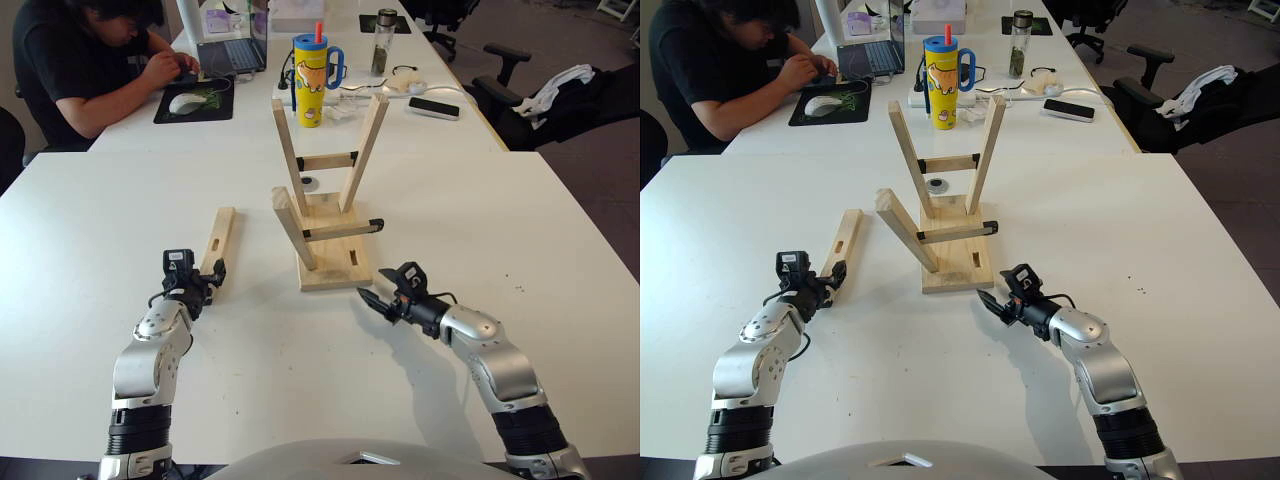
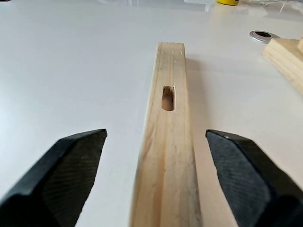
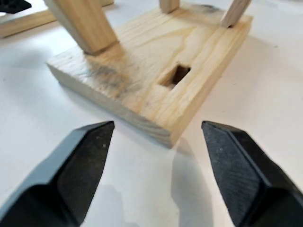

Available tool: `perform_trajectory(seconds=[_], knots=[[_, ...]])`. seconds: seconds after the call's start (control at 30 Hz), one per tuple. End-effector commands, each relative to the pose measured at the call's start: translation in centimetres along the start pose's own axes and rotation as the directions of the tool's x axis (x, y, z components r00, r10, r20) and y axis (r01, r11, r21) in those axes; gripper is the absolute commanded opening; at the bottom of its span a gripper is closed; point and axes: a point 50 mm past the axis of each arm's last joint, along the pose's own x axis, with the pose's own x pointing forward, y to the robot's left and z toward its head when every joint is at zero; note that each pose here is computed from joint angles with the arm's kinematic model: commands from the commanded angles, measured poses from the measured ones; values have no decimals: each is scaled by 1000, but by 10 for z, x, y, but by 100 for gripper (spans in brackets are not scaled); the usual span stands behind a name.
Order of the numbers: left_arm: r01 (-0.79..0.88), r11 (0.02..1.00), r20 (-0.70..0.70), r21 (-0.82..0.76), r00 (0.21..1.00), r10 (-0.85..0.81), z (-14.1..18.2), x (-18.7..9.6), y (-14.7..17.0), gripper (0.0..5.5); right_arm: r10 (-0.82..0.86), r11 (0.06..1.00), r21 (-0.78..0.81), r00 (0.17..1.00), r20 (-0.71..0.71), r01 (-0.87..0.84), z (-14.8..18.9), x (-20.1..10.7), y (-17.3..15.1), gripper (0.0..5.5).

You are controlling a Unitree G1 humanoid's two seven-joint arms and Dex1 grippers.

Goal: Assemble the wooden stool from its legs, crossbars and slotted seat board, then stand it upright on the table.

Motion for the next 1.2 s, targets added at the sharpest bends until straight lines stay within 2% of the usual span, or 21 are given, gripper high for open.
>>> perform_trajectory(seconds=[0.03, 0.13, 0.3, 0.57, 0.67, 0.77, 0.9, 1.0, 1.1, 1.2], knots=[[4, 1000, -65, 20, 998, -2, -4, 2, 0, 388, 56, 997, -56, 997, -47, -58, -5, 9, 4, 339], [-10, 1000, -126, -17, 992, 8, -8, 4, 3, 388, 96, 992, -72, 994, -44, -99, -6, 14, 12, 339], [-10, 1000, -153, -24, 988, 7, -7, 8, 9, 388, 147, 985, -87, 989, -26, -148, -2, 19, 26, 339], [5, 999, -135, -54, 991, -12, -4, 9, 10, 283, 107, 992, -64, 993, -46, -110, -7, 16, 21, 341], [-4, 998, -66, -63, 998, 0, 7, 11, 11, 229, 73, 997, -32, 997, -40, -74, -7, 10, 13, 341], [-30, 994, 124, -106, 991, 43, 38, 14, 18, 205, 24, 999, 23, 1000, -9, -24, -4, 1, 2, 341], [-39, 997, 479, -64, 875, 65, 104, 7, 28, 205, -85, 996, 42, 996, 15, 85, -2, -5, -14, 341], [136, 991, 715, -18, 694, -82, 161, -13, 13, 205, -158, 986, 54, 987, 40, 156, -2, -6, -26, 341], [373, 921, 803, 111, 513, -304, 201, -36, -9, 205, -214, 976, 61, 970, 113, 208, 3, -9, -36, 341], [572, 772, 755, 277, 368, -543, 223, -57, -36, 205, -258, 963, 113, 954, 153, 243, 8, -16, -50, 341]])
